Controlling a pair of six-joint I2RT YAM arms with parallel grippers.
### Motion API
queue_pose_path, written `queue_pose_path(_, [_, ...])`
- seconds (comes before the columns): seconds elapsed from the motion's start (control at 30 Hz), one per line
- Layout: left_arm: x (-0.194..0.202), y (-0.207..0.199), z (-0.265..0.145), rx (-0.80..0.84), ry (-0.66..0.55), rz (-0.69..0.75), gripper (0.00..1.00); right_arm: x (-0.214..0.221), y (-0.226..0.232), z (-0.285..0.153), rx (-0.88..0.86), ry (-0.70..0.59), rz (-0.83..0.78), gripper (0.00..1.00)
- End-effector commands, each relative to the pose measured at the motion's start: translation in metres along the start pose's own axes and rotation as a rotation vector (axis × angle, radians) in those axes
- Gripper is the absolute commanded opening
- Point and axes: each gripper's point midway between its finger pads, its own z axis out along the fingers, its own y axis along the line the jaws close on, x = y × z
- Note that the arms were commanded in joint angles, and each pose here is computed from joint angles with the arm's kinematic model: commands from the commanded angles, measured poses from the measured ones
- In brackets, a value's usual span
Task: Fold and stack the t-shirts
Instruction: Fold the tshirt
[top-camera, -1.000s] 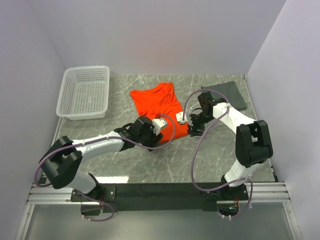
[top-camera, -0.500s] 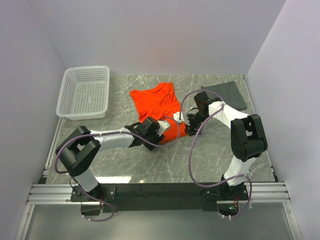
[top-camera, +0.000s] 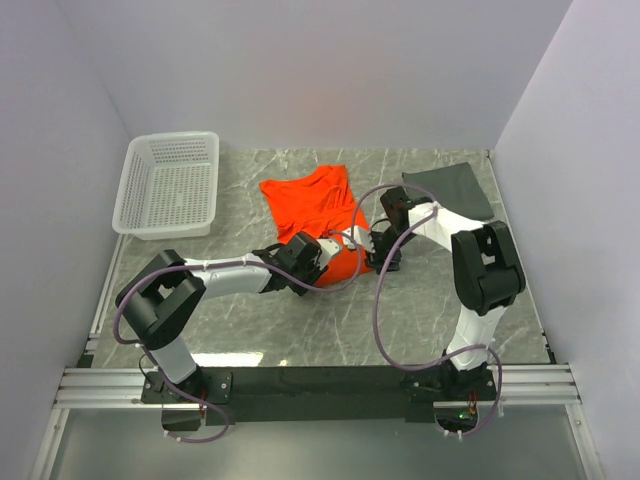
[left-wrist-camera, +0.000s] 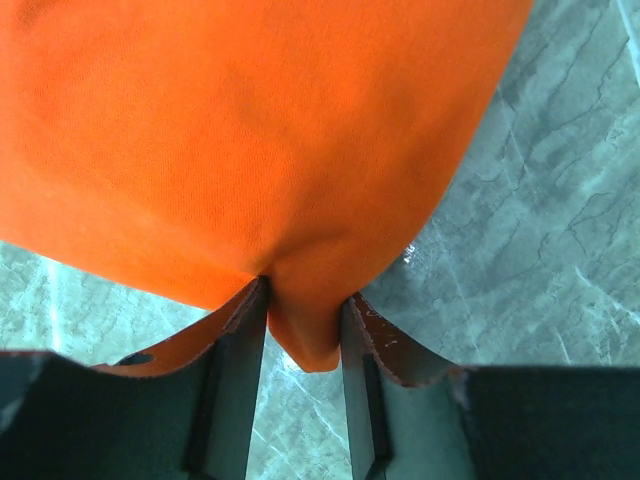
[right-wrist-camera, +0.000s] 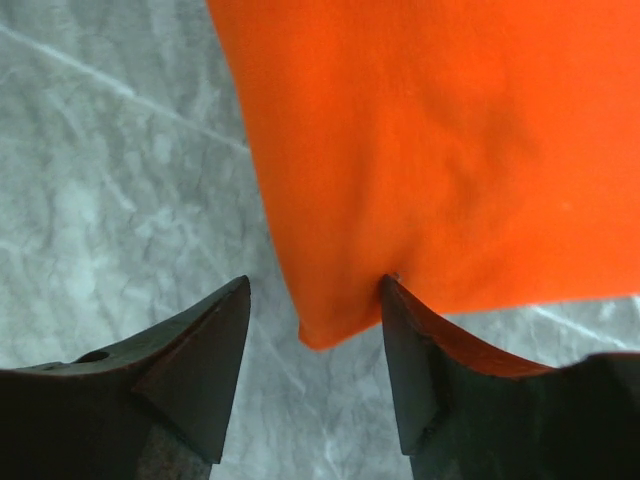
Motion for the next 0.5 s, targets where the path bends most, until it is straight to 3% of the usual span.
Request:
queue_pose_path(0.0, [0.001,-0.003,0.002,0.010,0.004,-0.016,0.39,-0.006,-0.017,0.004,0.038,0.037,0.005,0.61])
queue_pose_path(0.1, [0.000,-0.006,-0.001,0.029,-0.009,-0.019,0.37,-0.005,-0.018,0.009,0.039,0.056,0.010,0.54])
queue_pose_path(0.13, [0.000,-0.007,-0.001,0.035,-0.014,-0.019,0.36,-0.004,-0.018,0.010,0.045,0.065,0.015,0.47])
queue_pose_path(0.3, [-0.001,-0.013,-0.002,0.072,-0.022,-0.020,0.19,-0.005,-0.017,0.010,0.063,0.062,0.013,0.22])
queue_pose_path(0.33, [-0.001,-0.014,-0.003,0.072,-0.025,-0.018,0.15,-0.004,-0.015,0.011,0.063,0.059,0.014,0.10])
queue_pose_path(0.4, [-0.001,-0.016,-0.005,0.086,-0.029,-0.013,0.02,-0.009,-0.011,0.008,0.060,0.041,0.010,0.04])
queue_pose_path(0.47, [-0.009,-0.020,-0.013,0.117,-0.056,-0.012,0.01,-0.010,0.001,0.005,0.035,0.025,0.013,0.00])
